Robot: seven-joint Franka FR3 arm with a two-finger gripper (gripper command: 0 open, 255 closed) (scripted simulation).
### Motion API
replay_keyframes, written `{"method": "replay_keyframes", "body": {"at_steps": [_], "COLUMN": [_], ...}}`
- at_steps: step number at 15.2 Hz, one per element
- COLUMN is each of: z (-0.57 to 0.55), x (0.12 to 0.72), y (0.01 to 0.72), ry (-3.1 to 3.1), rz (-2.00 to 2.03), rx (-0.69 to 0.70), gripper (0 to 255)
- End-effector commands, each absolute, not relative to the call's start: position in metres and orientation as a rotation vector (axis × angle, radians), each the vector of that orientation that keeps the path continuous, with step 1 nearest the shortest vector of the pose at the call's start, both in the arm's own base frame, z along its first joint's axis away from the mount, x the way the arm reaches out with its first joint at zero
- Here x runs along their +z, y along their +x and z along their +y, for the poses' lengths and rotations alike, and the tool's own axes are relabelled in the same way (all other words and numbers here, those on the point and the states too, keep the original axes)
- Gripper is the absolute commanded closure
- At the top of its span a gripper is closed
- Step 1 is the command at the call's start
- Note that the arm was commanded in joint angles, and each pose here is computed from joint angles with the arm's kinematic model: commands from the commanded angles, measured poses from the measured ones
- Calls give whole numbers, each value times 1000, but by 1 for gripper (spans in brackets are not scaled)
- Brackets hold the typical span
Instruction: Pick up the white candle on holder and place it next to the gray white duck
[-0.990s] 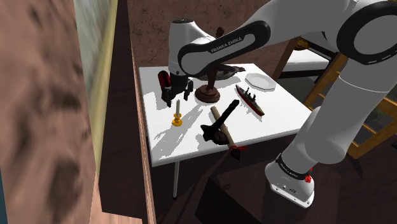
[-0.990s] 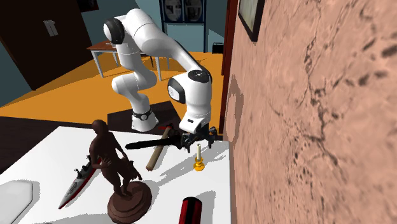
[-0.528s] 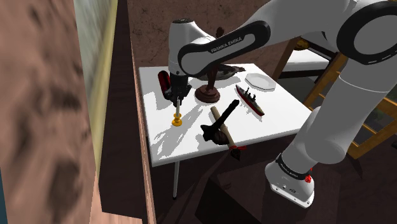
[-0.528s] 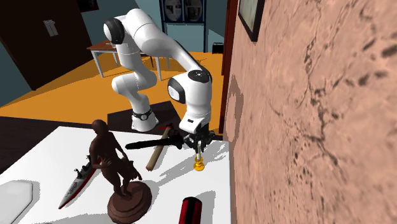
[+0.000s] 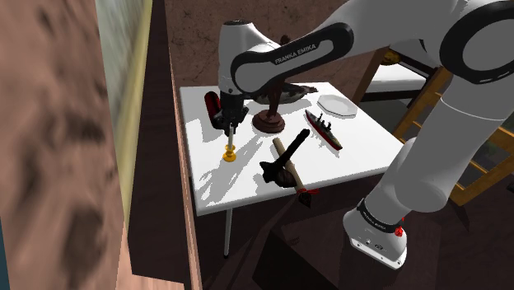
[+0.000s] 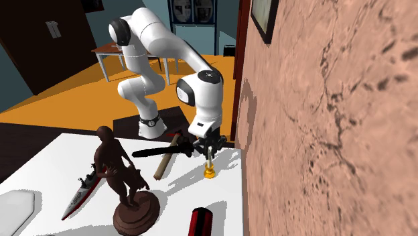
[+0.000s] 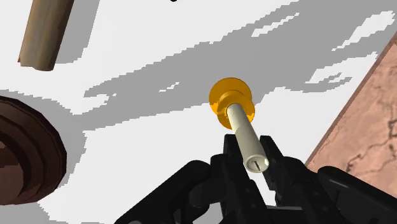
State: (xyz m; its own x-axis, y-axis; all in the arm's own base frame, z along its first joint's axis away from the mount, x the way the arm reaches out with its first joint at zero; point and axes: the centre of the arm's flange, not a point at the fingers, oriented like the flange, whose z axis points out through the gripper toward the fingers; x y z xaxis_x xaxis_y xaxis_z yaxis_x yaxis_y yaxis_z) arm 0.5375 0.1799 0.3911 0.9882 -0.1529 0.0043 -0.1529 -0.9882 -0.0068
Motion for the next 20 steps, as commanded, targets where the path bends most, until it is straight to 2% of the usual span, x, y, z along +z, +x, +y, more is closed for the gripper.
{"method": "replay_keyframes", "body": {"at_steps": [1, 20], "z": [180, 180], "x": [401, 501], "y": [538, 538], "ry": [-3126, -3126], "rz": [240, 240], "rx": [-7, -7], "gripper": [255, 255]}}
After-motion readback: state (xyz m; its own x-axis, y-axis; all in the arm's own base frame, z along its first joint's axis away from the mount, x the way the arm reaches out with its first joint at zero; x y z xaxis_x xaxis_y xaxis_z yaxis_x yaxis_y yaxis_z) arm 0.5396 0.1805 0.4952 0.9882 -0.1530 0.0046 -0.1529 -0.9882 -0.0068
